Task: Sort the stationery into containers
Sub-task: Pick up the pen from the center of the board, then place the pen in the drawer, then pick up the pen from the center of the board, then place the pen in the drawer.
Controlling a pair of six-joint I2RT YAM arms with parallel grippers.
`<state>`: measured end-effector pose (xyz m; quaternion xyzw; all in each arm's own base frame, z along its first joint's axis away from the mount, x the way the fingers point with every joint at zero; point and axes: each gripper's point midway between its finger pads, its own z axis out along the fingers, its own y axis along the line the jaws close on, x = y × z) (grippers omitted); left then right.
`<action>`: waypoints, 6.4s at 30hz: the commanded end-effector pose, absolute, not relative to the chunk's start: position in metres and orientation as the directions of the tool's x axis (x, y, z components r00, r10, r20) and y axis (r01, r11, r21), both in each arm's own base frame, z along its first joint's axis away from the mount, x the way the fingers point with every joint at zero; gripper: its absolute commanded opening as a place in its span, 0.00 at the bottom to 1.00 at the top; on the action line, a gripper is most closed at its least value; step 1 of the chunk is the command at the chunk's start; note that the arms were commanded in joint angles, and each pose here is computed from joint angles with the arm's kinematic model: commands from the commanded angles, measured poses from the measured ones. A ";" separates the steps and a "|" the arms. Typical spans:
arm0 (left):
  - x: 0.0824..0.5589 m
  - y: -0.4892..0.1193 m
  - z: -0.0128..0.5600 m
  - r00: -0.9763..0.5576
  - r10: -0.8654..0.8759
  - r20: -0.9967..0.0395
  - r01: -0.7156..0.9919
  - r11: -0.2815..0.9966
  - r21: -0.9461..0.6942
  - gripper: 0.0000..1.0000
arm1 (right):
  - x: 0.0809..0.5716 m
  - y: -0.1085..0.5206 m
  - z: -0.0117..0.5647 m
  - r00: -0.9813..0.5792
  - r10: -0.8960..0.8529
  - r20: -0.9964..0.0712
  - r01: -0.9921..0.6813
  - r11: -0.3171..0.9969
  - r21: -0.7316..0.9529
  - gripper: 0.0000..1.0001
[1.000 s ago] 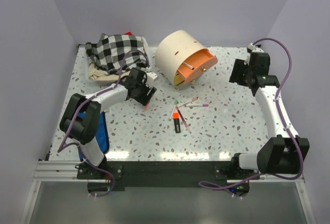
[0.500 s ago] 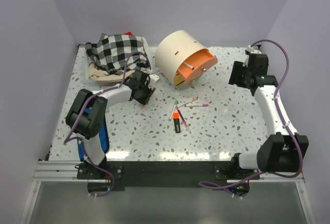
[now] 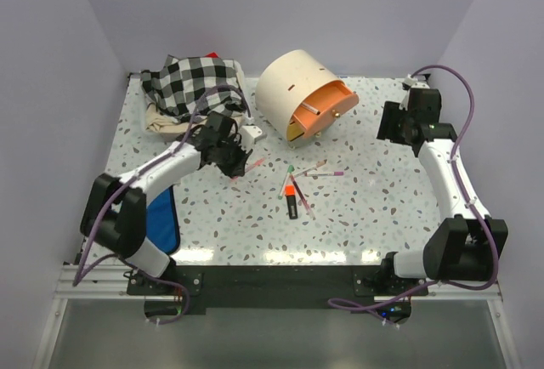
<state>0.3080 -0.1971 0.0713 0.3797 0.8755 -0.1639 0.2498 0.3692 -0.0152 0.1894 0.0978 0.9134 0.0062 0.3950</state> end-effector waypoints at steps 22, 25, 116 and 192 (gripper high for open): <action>0.434 -0.360 0.380 -0.036 0.183 -0.982 0.903 0.426 0.047 0.00 | 0.353 -0.020 0.159 -0.668 0.152 -0.729 0.159 0.985 0.059 0.63; 0.431 -0.376 0.376 -0.045 0.175 -0.984 0.914 0.404 0.030 0.00 | 0.352 -0.020 0.159 -0.666 0.156 -0.729 0.162 0.985 0.063 0.63; 0.250 -0.359 0.023 -0.734 0.348 -0.583 0.509 0.850 -0.134 0.54 | 0.333 -0.021 0.138 -0.706 0.137 -0.695 0.134 0.989 0.059 0.64; 0.318 -0.255 0.183 -0.283 0.344 -0.895 0.658 0.749 0.080 0.39 | 0.329 -0.014 0.140 -0.746 0.106 -0.657 0.080 0.994 0.070 0.64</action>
